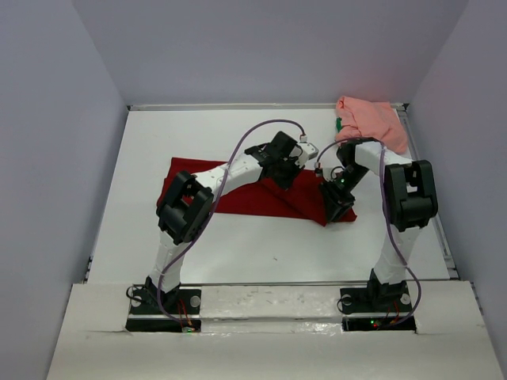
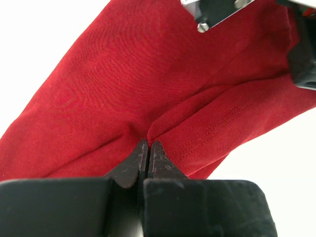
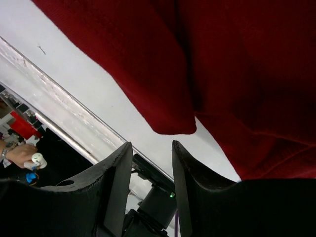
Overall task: Fold and stack the t-shirts
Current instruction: Fold the other side of the tshirt into a rectangle
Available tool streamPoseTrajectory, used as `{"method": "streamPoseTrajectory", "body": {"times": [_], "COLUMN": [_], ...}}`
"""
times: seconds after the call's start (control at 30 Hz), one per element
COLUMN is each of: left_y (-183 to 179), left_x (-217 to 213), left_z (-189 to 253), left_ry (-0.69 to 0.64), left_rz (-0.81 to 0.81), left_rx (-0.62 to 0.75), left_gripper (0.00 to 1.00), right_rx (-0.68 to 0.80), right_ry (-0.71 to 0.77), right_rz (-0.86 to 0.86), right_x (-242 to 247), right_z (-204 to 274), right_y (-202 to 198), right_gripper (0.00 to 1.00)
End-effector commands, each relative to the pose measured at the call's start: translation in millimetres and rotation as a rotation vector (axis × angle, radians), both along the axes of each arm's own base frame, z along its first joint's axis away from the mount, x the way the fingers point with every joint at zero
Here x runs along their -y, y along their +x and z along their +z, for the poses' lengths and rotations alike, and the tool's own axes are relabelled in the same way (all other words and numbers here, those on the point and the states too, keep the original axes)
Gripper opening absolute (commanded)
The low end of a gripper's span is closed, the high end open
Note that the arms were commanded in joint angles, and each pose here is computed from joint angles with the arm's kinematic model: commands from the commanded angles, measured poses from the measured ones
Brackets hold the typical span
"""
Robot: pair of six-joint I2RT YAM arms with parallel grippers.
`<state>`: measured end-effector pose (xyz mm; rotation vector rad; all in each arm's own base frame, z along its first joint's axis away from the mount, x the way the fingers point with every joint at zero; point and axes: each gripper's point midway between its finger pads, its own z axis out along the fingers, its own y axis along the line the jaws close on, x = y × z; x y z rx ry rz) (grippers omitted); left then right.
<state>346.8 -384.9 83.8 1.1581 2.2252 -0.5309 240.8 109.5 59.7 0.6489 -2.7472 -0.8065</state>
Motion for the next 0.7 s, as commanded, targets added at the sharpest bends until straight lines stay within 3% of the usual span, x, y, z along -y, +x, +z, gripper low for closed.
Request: {"method": "streamPoseTrajectory", "body": {"times": [0.0,0.67], "left_y": [-6,-23], "left_x": [0,-13], "left_z": [41,48], "left_ry": [-0.056,-0.050], "left_rz": [-0.013,-0.031], "left_rx": [0.050,0.032], "left_gripper": [0.00,0.00], "right_rx": [0.015,0.064], "right_ry": [0.009,-0.029], "right_rz": [0.014,-0.014], "right_x": [1,1], "right_z": [-8,-15], "right_y": [6,39], "right_gripper": [0.43,0.45]}}
